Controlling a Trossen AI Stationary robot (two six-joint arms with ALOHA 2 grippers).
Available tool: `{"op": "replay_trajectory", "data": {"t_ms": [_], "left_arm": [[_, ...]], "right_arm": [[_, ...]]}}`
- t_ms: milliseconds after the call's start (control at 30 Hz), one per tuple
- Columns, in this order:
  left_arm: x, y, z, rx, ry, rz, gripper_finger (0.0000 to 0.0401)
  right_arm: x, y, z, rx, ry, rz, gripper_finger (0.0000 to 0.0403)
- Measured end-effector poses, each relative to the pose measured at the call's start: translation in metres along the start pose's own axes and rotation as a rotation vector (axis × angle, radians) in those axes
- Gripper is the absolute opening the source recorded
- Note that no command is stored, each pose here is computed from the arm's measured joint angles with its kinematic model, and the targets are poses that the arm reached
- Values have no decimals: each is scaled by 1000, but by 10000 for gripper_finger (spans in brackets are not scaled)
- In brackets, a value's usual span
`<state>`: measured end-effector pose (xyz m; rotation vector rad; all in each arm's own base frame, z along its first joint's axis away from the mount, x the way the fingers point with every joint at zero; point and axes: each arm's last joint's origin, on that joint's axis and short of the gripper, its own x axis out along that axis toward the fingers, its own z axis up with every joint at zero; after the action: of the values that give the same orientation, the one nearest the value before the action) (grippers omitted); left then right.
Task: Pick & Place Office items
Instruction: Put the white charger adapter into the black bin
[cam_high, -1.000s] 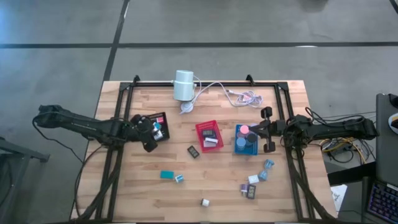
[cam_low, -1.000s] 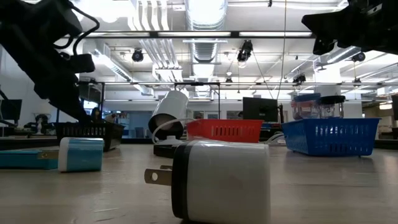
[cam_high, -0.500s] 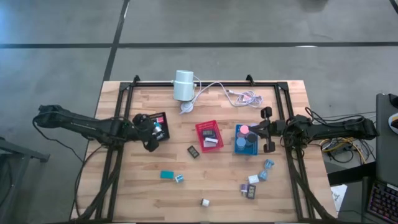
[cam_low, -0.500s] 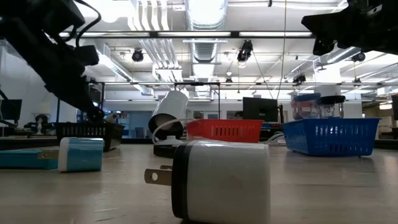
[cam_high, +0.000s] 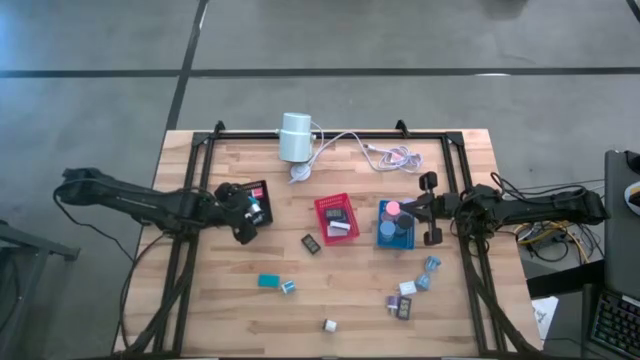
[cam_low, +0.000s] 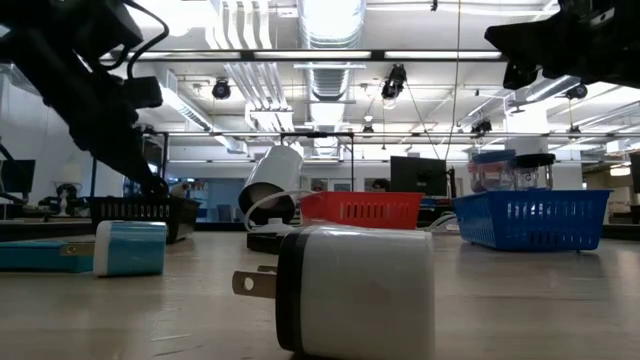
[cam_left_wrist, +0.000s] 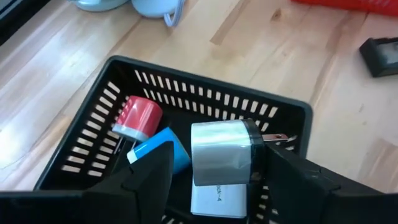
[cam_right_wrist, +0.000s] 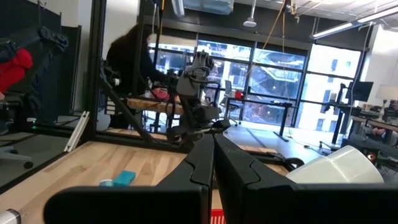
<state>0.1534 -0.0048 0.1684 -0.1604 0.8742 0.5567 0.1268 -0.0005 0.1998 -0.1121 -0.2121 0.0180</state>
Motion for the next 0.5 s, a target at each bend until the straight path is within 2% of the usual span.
{"op": "replay_trajectory", "data": {"t_ms": [500], "left_arm": [[23, 3, 0, 29, 92, 97, 243]], "right_arm": [[0, 0, -1, 2, 6, 1, 8]]}}
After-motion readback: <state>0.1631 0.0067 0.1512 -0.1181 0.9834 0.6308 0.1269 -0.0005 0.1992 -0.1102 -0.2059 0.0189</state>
